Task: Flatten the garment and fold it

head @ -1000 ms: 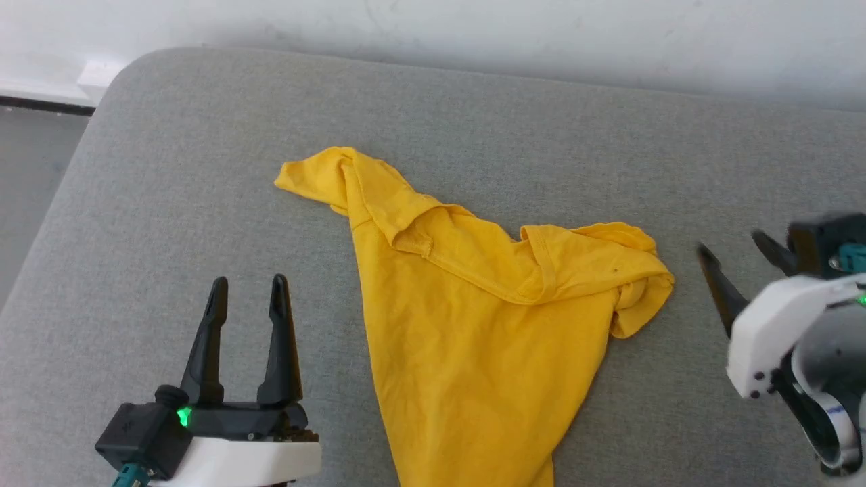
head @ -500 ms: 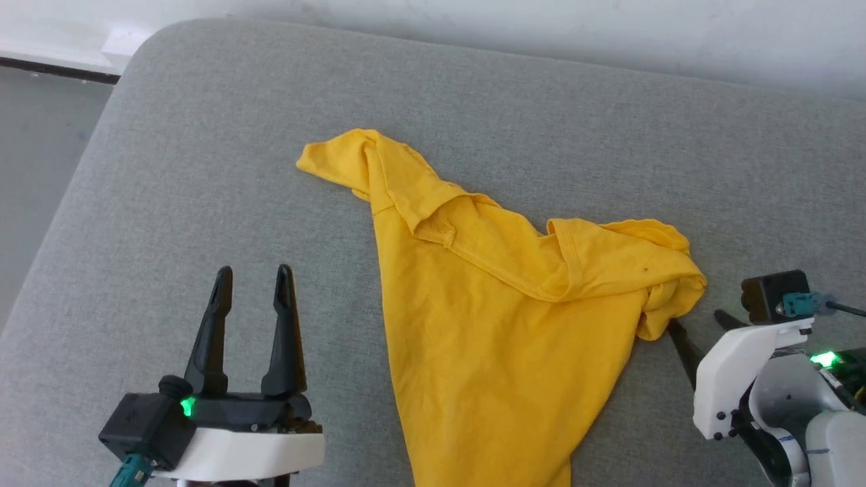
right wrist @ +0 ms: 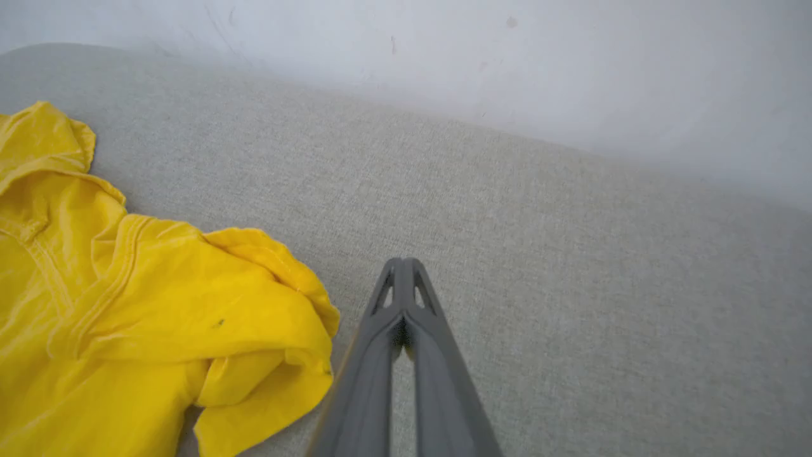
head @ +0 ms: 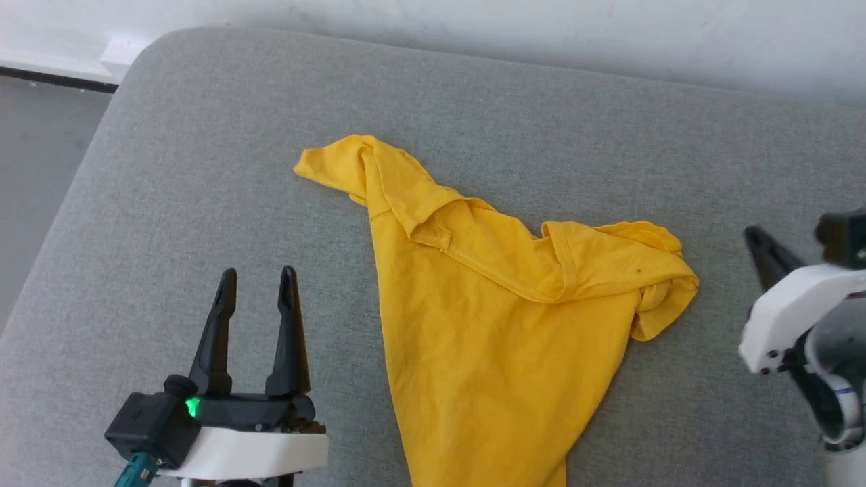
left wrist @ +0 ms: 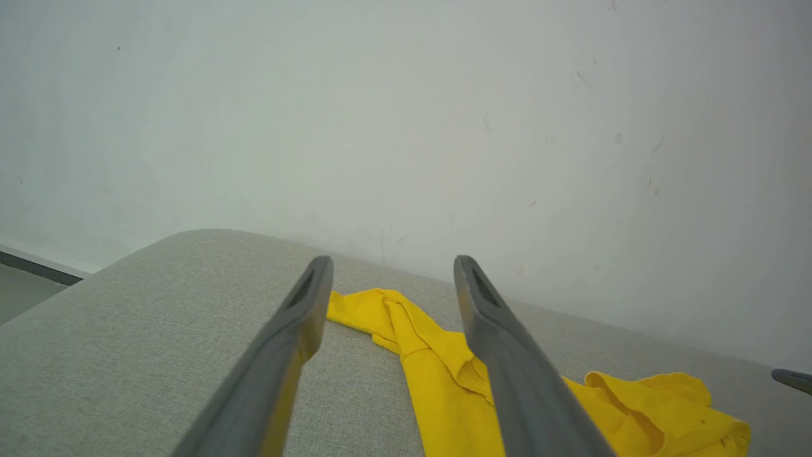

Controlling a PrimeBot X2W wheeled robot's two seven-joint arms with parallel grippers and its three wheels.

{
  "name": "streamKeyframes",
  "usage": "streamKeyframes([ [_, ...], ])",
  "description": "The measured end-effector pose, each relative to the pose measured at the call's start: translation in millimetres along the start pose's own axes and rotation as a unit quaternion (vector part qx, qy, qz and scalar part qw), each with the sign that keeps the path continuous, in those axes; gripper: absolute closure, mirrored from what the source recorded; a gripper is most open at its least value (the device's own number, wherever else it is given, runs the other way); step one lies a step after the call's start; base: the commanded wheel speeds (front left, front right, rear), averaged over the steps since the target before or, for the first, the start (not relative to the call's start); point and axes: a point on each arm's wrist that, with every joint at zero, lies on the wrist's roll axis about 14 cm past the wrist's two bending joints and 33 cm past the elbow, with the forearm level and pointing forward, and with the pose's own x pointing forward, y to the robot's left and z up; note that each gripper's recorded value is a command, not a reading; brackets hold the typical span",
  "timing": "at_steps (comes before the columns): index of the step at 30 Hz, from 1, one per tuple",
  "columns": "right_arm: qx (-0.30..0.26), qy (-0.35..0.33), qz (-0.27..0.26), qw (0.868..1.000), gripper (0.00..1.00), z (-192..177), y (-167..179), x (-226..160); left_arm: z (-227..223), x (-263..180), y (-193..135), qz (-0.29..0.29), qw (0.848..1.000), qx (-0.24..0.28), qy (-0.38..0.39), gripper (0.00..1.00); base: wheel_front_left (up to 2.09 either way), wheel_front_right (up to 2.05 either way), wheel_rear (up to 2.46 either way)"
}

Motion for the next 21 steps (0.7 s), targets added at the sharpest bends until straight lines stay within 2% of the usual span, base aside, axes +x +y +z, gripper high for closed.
streamKeyframes([
  [3, -0.011, -0.029, -0.014, 0.999, 1.0, 23, -11, -8, 2, 0, -3, -0.003, 1.0, -0.004, -0.002, 0.0, 0.0, 0.0, 0.0],
  [4, -0.011, -0.033, -0.016, 0.999, 0.91, 26, -12, -9, 2, -1, -3, -0.003, 1.0, -0.006, -0.003, 0.0, 0.0, 0.0, 0.0],
  [5, -0.012, -0.029, -0.014, 0.999, 0.23, 26, -11, -10, 2, -1, -3, -0.003, 1.0, -0.006, -0.003, 0.0, 0.0, 0.0, 0.0],
  [6, -0.011, -0.021, -0.011, 1.0, 0.0, 22, -8, -11, 2, -1, -3, -0.003, 1.0, -0.006, -0.003, 0.0, 0.0, 0.0, 0.0],
  [12, 0.02, 0.066, 0.016, 0.997, 0.0, -35, 12, -11, -4, 0, -1, 0.002, 1.0, -0.004, 0.006, 0.0, 0.0, 0.0, 0.0],
  [21, 0.036, 0.099, 0.035, 0.994, 0.0, -64, 27, 4, -13, 7, 5, 0.01, 1.0, 0.004, 0.018, 0.0, 0.0, 0.0, 0.0],
])
